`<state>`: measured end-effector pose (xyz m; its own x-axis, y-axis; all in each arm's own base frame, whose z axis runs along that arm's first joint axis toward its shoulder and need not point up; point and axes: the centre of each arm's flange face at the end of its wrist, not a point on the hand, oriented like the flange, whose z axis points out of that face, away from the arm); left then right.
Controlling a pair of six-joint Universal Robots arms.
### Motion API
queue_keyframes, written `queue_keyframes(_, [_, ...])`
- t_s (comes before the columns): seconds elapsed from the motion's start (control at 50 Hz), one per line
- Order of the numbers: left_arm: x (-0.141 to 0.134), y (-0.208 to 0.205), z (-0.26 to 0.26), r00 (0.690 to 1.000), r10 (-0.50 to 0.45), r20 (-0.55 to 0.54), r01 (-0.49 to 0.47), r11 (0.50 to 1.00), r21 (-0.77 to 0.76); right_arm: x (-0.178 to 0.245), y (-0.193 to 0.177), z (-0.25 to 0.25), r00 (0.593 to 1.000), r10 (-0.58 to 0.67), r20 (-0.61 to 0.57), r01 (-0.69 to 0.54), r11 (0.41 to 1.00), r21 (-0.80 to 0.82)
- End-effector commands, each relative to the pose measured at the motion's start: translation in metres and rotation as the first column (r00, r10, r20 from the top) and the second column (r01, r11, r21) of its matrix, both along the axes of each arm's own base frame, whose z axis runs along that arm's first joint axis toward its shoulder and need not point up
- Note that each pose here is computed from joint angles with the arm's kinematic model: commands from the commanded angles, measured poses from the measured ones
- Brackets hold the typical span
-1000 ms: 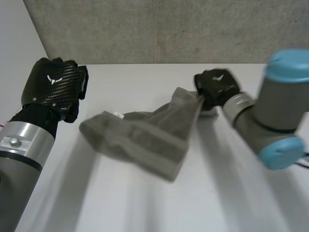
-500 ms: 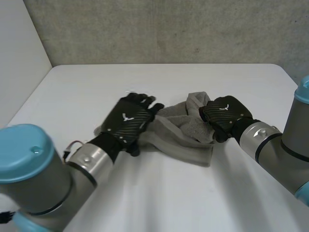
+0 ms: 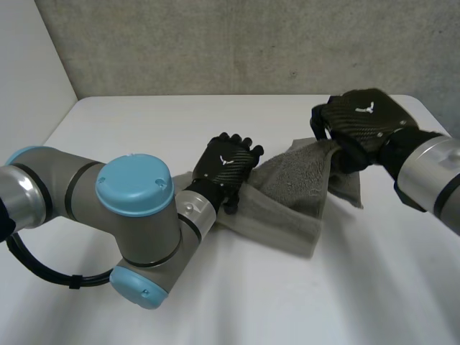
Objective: Fold the towel.
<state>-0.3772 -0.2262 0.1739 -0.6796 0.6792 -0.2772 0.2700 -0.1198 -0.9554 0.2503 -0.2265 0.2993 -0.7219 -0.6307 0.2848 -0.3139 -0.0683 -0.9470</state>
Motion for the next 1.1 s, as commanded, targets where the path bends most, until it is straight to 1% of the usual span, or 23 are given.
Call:
queue_keyframes(0.02, [-0.004, -0.005, -0.013, 1.0, -0.001, 0.002, 0.001, 1.0, 0.022, -0.002, 0.002, 0.007, 0.998, 0.039, 0.045, -0.039, 0.999, 0.011])
queue_keyframes(0.2, [-0.007, -0.006, -0.028, 1.0, -0.004, 0.024, 0.003, 0.999, 0.047, -0.003, 0.001, 0.008, 0.998, 0.033, 0.045, -0.034, 0.999, 0.006])
queue_keyframes(0.26, [-0.004, -0.007, -0.02, 1.0, 0.016, 0.015, -0.016, 0.999, 0.035, -0.01, -0.007, 0.008, 0.999, 0.003, 0.046, -0.003, 1.0, 0.001])
queue_keyframes(0.3, [0.0, -0.009, -0.01, 0.999, 0.04, 0.003, -0.04, 0.999, 0.019, -0.021, -0.023, 0.007, 0.998, -0.046, 0.044, 0.046, 0.999, 0.005])
queue_keyframes(0.34, [0.017, -0.015, 0.01, 0.992, 0.121, -0.021, -0.121, 0.993, -0.01, -0.025, -0.03, 0.004, 0.997, -0.063, 0.039, 0.062, 0.998, 0.012])
queue_keyframes(0.36, [0.017, -0.015, 0.01, 0.992, 0.121, -0.022, -0.121, 0.993, -0.011, -0.029, -0.038, -0.002, 0.996, -0.08, 0.032, 0.079, 0.996, 0.029])
queue_keyframes(0.38, [0.03, -0.023, 0.018, 0.984, 0.175, -0.03, -0.175, 0.984, -0.021, -0.029, -0.038, -0.002, 0.996, -0.08, 0.031, 0.079, 0.996, 0.029])
queue_keyframes(0.4, [0.03, -0.023, 0.018, 0.984, 0.175, -0.03, -0.176, 0.984, -0.021, -0.03, -0.044, -0.006, 0.996, -0.089, 0.027, 0.088, 0.995, 0.04])
queue_keyframes(0.44, [0.055, -0.035, 0.036, 0.966, 0.249, -0.062, -0.253, 0.966, -0.052, -0.03, -0.047, -0.008, 0.996, -0.091, 0.023, 0.089, 0.995, 0.048])
queue_keyframes(0.46, [0.055, -0.035, 0.036, 0.966, 0.25, -0.062, -0.253, 0.966, -0.053, -0.03, -0.05, -0.01, 0.995, -0.092, 0.021, 0.091, 0.994, 0.054])
queue_keyframes(0.5, [0.076, -0.043, 0.042, 0.952, 0.298, -0.074, -0.303, 0.951, -0.066, -0.03, -0.051, -0.011, 0.996, -0.092, 0.021, 0.091, 0.994, 0.057])
queue_keyframes(0.52, [0.076, -0.043, 0.042, 0.951, 0.299, -0.074, -0.303, 0.951, -0.066, -0.03, -0.051, -0.013, 0.995, -0.094, 0.018, 0.092, 0.994, 0.06])
queue_keyframes(0.56, [0.099, -0.055, 0.038, 0.93, 0.36, -0.072, -0.365, 0.929, -0.066, -0.03, -0.052, -0.015, 0.995, -0.094, 0.017, 0.093, 0.993, 0.068])
queue_keyframes(0.58, [0.099, -0.056, 0.038, 0.93, 0.361, -0.072, -0.365, 0.929, -0.066, -0.029, -0.053, -0.017, 0.995, -0.094, 0.016, 0.093, 0.993, 0.073])
queue_keyframes(0.6, [0.11, -0.062, 0.035, 0.918, 0.391, -0.068, -0.395, 0.917, -0.06, -0.029, -0.053, -0.017, 0.995, -0.094, 0.016, 0.093, 0.993, 0.073])
queue_keyframes(0.62, [0.11, -0.062, 0.035, 0.918, 0.391, -0.068, -0.395, 0.917, -0.06, -0.029, -0.053, -0.018, 0.996, -0.092, 0.016, 0.09, 0.993, 0.077])
queue_keyframes(0.66, [0.126, -0.07, 0.024, 0.911, 0.411, -0.044, -0.413, 0.91, -0.036, -0.029, -0.054, -0.021, 0.996, -0.092, 0.014, 0.09, 0.992, 0.084])
queue_keyframes(0.78, [0.143, -0.08, 0.012, 0.916, 0.4, -0.029, -0.4, 0.916, -0.002, -0.023, -0.055, -0.039, 0.997, -0.078, 0.007, 0.076, 0.986, 0.146])
queue_keyframes(0.84, [0.155, -0.093, 0.007, 0.907, 0.418, -0.041, -0.419, 0.908, -0.007, -0.021, -0.056, -0.052, 0.997, -0.076, 0.002, 0.074, 0.979, 0.191])
queue_keyframes(0.88, [0.17, -0.104, -0.002, 0.889, 0.457, -0.027, -0.457, 0.889, 0.005, -0.02, -0.055, -0.057, 0.997, -0.076, 0.006, 0.073, 0.975, 0.211])
queue_keyframes(0.96, [0.179, -0.103, -0.009, 0.879, 0.476, -0.008, -0.476, 0.879, 0.024, -0.02, -0.056, -0.069, 0.997, -0.081, 0.012, 0.075, 0.963, 0.26])
queue_keyframes(1.0, [0.179, -0.099, -0.012, 0.884, 0.468, 0.001, -0.468, 0.883, 0.035, -0.015, -0.054, -0.078, 0.997, -0.07, 0.013, 0.063, 0.956, 0.287])
queue_keyframes(1.1, [0.176, -0.078, -0.003, 0.911, 0.413, -0.004, -0.413, 0.91, 0.034, -0.009, -0.051, -0.081, 0.998, -0.055, 0.019, 0.048, 0.958, 0.284])
